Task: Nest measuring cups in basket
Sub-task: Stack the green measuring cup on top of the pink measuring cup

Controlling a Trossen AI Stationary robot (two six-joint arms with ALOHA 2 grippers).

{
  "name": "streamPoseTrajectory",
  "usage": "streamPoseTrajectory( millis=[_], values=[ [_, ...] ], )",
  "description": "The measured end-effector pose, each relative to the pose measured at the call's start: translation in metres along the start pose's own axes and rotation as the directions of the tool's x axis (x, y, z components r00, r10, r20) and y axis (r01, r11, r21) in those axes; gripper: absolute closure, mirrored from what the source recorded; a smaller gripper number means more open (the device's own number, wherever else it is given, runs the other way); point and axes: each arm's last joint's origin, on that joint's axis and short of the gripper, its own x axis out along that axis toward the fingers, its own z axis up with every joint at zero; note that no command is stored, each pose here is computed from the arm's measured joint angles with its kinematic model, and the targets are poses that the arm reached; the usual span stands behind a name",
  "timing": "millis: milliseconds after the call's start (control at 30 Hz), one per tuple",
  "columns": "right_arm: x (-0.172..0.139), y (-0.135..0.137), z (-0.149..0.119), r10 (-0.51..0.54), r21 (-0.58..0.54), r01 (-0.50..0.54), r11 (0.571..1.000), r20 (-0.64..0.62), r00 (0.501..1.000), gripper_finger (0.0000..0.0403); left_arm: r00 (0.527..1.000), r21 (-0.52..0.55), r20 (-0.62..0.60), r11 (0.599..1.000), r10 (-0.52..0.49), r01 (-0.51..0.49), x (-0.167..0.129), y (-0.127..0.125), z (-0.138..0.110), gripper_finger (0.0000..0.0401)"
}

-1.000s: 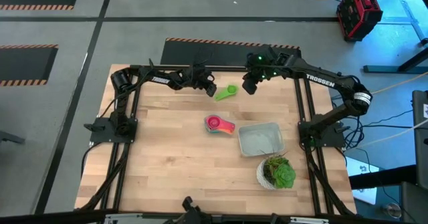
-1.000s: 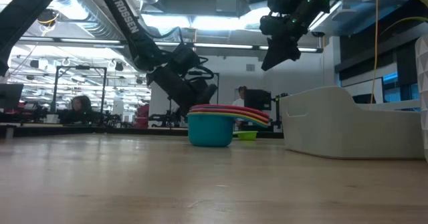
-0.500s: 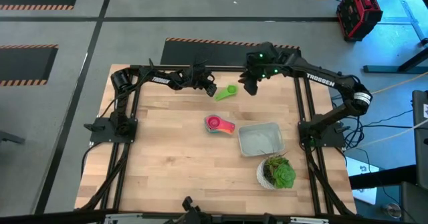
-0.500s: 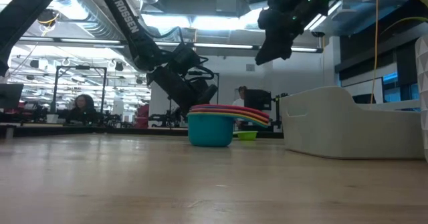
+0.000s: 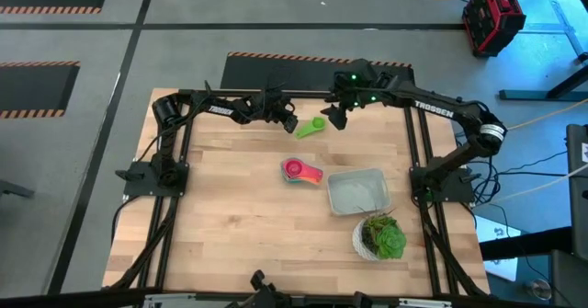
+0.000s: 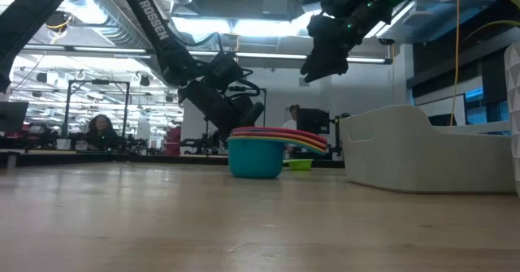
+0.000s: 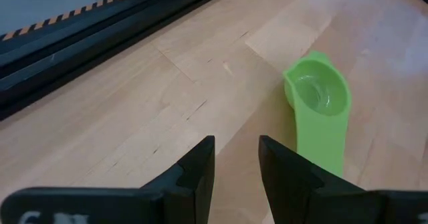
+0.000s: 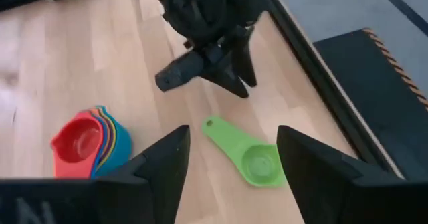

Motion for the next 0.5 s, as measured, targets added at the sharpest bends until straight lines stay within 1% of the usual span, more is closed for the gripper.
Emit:
streamPoseTrajectory(
  millis=[167,233,300,400,433,500],
  values=[
    [0.026,0.001,-0.008,0.021,-0.007,-0.021,1.000,-0.076,0.997,0.0174,1.000,0.000,0.000,1.000,0.000,0.000,0.000,0.000,0.000,0.0291],
    [0.036,-0.002,-0.011,0.011,0.000,-0.011,1.000,-0.103,0.995,0.0174,1.000,0.000,0.000,1.000,0.000,0.000,0.000,0.000,0.000,0.0291],
    [0.047,-0.007,-0.015,-0.065,0.002,0.066,0.998,-0.134,0.989,0.0174,1.000,0.000,0.001,1.000,0.000,0.000,0.000,0.000,0.000,0.0291],
    [0.059,-0.015,-0.021,-0.223,0.020,0.230,0.973,-0.176,0.959,0.0175,1.000,0.000,0.001,1.000,0.000,0.000,0.000,0.000,0.000,0.0291],
    [0.063,-0.019,-0.023,-0.251,0.033,0.262,0.965,-0.193,0.949,0.0175,1.000,0.000,0.001,1.000,0.000,0.000,0.000,0.000,0.000,0.0291],
    [0.070,-0.026,-0.029,-0.262,0.065,0.283,0.957,-0.225,0.938,0.0175,1.000,0.000,0.001,1.000,0.000,0.000,0.000,0.000,0.000,0.0291]
  ],
)
